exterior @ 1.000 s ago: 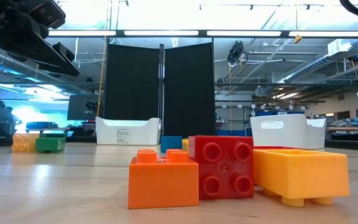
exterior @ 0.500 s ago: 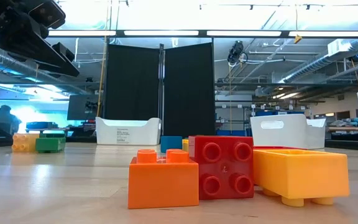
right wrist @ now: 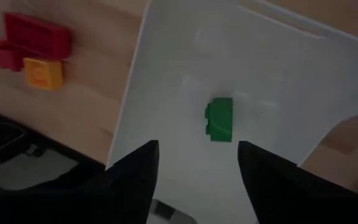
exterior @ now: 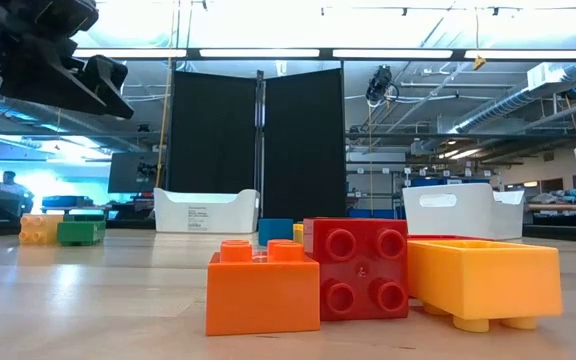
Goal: Sort blocks by size
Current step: Put the green 8 stud gamepiece into the top right white bin
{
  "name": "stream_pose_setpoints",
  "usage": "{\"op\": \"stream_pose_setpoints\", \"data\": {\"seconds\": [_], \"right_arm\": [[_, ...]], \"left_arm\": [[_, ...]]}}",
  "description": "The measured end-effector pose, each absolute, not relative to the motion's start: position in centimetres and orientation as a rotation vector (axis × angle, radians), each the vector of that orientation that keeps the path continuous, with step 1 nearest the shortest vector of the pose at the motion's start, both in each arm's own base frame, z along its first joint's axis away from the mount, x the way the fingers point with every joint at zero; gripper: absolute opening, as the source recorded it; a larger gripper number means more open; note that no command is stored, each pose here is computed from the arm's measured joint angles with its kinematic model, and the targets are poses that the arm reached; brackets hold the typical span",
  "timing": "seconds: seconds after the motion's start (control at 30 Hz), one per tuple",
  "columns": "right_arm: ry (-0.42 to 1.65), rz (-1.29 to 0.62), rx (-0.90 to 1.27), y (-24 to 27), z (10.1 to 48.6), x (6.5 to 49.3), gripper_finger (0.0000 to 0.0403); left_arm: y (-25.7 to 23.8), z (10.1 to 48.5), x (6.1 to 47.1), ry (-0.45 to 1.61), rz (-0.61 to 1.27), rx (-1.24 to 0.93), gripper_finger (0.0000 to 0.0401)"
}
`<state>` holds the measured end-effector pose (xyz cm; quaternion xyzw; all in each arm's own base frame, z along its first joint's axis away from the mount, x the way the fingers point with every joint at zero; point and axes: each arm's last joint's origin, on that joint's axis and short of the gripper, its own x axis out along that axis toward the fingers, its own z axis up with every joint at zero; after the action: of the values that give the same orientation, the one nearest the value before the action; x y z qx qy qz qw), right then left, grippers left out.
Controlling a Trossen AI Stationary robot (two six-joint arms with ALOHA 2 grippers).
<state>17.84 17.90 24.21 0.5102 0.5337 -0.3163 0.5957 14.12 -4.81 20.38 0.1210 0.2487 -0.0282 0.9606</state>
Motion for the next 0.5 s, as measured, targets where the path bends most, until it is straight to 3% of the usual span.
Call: {"op": "stream_pose_setpoints", "data": {"seconds": [0.33, 0.5], "right_arm": [[1.224, -0.673, 1.110, 17.7, 24.5, 17.7, 0.0206], [1.239, -0.651, 1.040, 17.5, 24.4, 17.6, 0.0144]], "left_arm": [[-4.9, 20.9, 14.4, 0.443, -0.055, 0.217, 0.0203], [-5.1, 21.7, 14.7, 0.358, -0.054, 0.183, 0.0203]]}}
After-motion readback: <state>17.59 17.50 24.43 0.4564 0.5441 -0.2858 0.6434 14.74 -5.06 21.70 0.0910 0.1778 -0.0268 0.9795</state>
